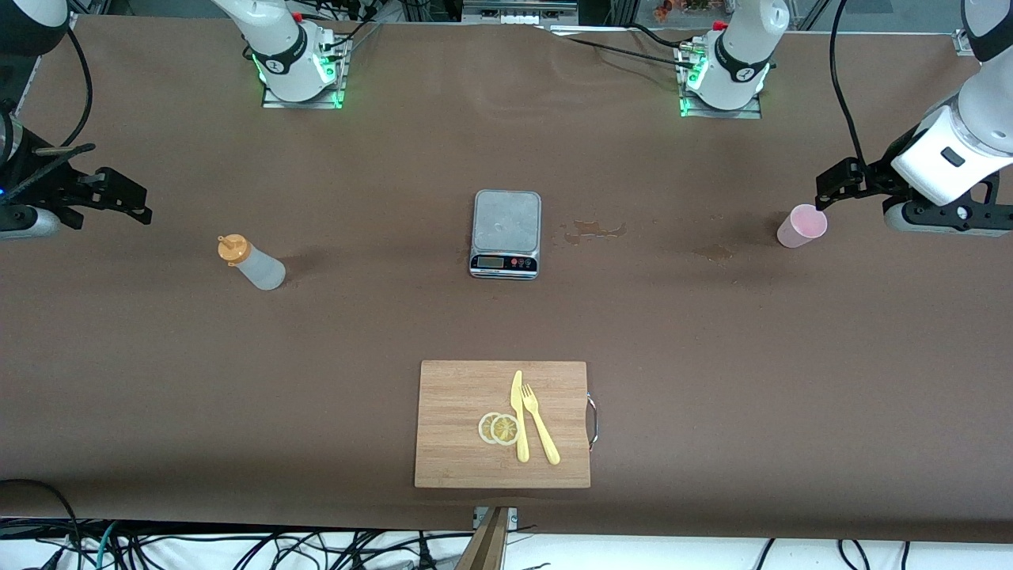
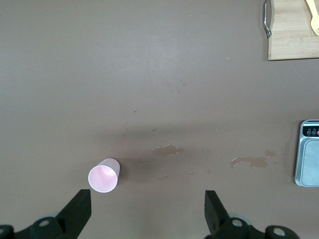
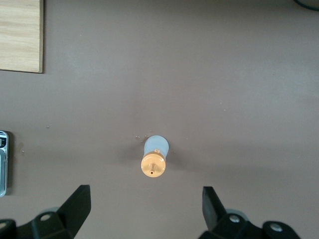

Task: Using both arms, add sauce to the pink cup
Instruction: 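Move the left gripper toward the pink paper cup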

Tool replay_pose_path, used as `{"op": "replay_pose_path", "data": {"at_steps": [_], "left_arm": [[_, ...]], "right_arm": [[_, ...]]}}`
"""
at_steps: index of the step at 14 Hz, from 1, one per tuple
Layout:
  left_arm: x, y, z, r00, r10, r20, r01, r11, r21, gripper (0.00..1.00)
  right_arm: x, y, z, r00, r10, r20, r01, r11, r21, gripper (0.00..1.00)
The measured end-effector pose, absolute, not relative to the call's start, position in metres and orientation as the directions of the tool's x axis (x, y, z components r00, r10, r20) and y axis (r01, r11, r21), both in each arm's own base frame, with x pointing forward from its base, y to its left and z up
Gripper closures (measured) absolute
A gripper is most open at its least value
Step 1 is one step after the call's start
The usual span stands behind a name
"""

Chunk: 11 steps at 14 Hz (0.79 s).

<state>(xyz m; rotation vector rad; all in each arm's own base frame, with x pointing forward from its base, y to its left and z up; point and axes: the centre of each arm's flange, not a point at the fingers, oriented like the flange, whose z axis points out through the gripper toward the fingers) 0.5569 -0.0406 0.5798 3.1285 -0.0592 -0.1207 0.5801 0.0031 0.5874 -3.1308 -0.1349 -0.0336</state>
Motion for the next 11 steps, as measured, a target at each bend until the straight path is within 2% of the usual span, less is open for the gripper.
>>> {"op": "replay_pose_path", "data": {"at_steps": [11], "left_arm": [[0.5606, -0.0413, 0.5774, 0.995, -0.039, -0.086, -0.038, -0.999, 0.012, 0.0]], "right_arm": [[0.5801, 0.0035, 0.5874, 0.996, 0.087, 0.022, 0.087, -0.996, -0.007, 0.0]]}}
